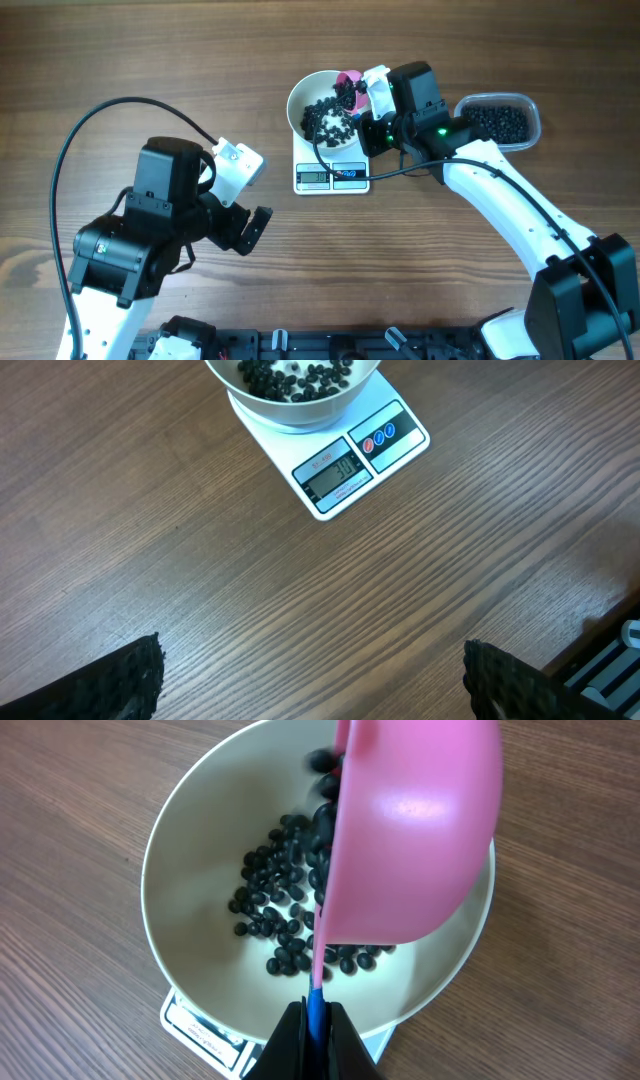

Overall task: Scoop item into bowl and weigh 150g on scale
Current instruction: 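Tilt the scoop with the right gripper to pour beans into the bowl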

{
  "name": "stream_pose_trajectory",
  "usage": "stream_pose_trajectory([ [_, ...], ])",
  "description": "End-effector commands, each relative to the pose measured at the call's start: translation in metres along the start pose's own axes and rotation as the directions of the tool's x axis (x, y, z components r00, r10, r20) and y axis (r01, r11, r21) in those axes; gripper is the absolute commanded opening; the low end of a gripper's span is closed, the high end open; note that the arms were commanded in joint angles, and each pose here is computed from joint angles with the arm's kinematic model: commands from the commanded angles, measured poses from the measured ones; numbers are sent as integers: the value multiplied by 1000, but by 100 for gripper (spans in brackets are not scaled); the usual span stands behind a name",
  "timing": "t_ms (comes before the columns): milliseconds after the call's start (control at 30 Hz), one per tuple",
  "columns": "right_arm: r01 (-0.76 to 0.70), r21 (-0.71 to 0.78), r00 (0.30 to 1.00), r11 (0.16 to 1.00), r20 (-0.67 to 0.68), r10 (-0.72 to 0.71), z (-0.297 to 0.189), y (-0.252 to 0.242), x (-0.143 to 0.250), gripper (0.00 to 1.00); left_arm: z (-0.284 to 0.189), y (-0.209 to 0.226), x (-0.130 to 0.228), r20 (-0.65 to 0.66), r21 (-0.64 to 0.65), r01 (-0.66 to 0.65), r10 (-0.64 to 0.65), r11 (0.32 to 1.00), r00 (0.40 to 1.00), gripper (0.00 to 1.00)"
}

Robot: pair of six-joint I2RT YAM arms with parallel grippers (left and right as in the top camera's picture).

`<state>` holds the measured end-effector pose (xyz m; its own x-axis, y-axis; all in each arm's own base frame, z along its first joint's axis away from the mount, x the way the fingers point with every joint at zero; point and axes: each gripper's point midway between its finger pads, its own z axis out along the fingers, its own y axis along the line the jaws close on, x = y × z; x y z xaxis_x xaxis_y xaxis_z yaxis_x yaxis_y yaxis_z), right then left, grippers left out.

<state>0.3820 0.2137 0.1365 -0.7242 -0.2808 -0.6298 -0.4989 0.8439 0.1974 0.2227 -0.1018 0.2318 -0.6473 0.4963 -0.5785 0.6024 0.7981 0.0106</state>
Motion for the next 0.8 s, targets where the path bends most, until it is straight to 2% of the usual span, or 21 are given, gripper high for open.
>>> stream_pose_trajectory([
  [0,41,21,999,999,6,-42,0,-2,-2,4,-5,0,-8,25,8,-19,19,1000,1000,100],
  [200,111,71,994,991,1,-111,0,-10,-2,5,-5,0,-8,26,8,-19,19,1000,999,100],
  [500,129,71,992,989,-1,-129,0,-10,-2,5,-5,0,-8,25,8,-19,19,1000,1000,100],
  [767,211,97,977,973,-7,-212,0,-14,-3,5,-5,0,-8,25,8,-19,19,1000,999,100],
])
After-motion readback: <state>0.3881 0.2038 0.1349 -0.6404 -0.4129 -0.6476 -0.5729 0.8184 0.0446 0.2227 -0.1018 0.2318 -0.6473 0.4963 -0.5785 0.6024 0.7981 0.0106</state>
